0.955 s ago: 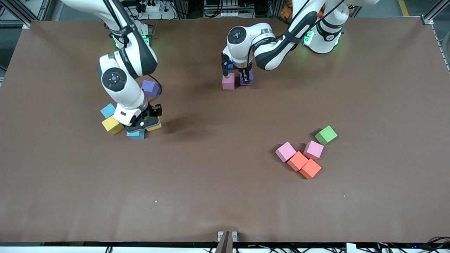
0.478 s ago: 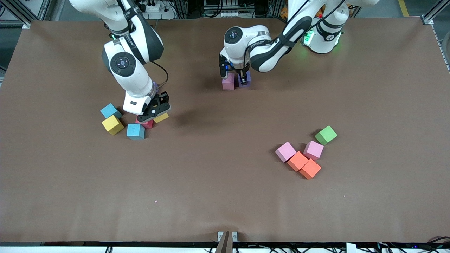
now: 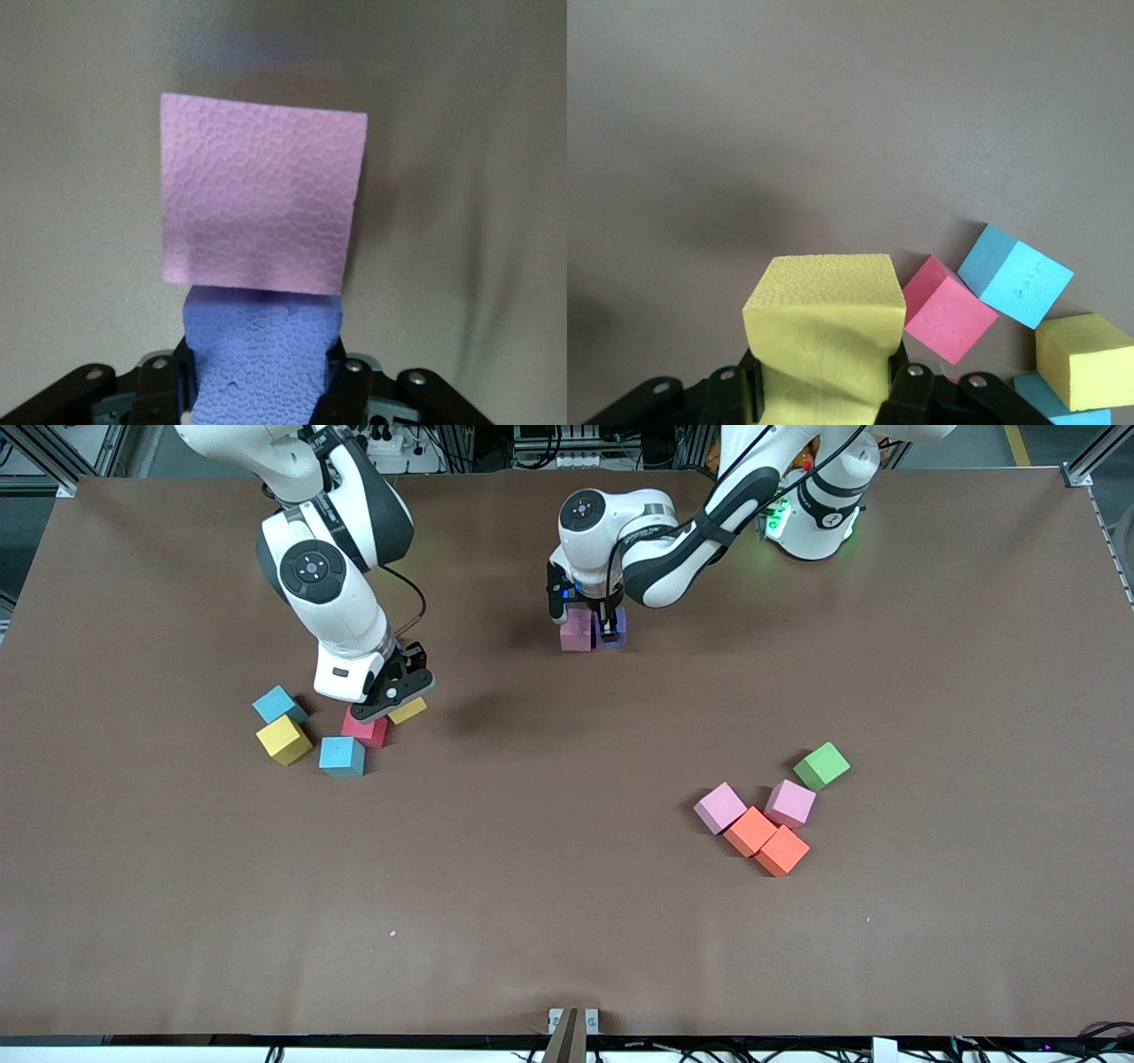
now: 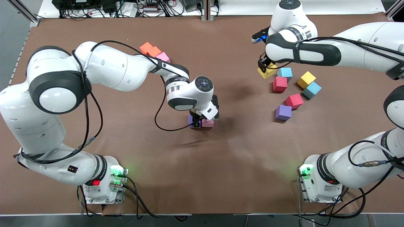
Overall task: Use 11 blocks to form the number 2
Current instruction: 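Release the blue cube with the left gripper while the right gripper carries yellow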
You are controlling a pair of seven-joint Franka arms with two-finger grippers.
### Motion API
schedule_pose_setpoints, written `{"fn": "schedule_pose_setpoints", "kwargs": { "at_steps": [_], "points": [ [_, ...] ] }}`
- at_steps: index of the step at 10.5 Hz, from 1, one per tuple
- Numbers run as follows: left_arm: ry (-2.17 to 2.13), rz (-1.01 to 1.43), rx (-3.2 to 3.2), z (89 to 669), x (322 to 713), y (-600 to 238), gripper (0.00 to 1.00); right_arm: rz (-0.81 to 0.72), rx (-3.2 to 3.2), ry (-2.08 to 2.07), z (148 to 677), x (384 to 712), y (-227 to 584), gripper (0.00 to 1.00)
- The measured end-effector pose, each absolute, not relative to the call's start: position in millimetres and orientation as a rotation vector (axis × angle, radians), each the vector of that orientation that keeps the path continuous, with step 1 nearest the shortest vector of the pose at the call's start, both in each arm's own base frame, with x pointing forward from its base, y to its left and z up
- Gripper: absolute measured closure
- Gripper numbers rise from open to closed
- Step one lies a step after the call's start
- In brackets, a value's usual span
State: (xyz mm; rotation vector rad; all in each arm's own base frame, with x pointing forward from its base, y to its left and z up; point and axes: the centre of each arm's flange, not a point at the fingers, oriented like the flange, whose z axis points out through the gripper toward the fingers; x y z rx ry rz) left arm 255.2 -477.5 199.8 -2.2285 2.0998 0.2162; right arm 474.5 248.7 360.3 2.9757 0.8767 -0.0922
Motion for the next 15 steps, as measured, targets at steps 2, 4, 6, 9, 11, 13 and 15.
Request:
{"fn": "schedule_pose_setpoints", "kwargs": {
  "at_steps": [2, 4, 6, 9, 11, 13, 15],
  "points": [
    [2.106, 0.204, -2.217, 200.5, 256.6, -478.8, 0.45, -0.090, 2.941, 0.997, 370.2, 473.4, 239.5, 0.47],
    [2.108, 0.201, -2.215, 200.6, 257.1, -479.5, 0.44, -0.090, 2.927, 1.050, 377.7, 471.5, 223.7, 0.47],
    [2.111, 0.204, -2.214, 199.4, 256.4, -479.9, 0.41, -0.107, 2.922, 1.062, 378.1, 466.3, 220.7, 0.47],
    [2.110, 0.200, -2.217, 200.5, 258.2, -481.9, 0.12, -0.114, 2.895, 1.135, 376.7, 464.3, 222.7, 0.47],
    [2.085, 0.232, -2.196, 205.0, 261.8, -481.8, 0.00, -0.117, 2.867, 1.205, 376.2, 462.8, 225.0, 0.47],
    [2.065, 0.281, -2.134, 218.4, 254.7, -483.7, 0.00, -0.128, 2.849, 1.247, 375.0, 458.9, 230.4, 0.47],
    [2.022, 0.289, -2.113, 238.8, 252.7, -485.7, 0.00, -0.177, 2.821, 1.295, 365.3, 445.9, 240.3, 0.47]
  ]
}}
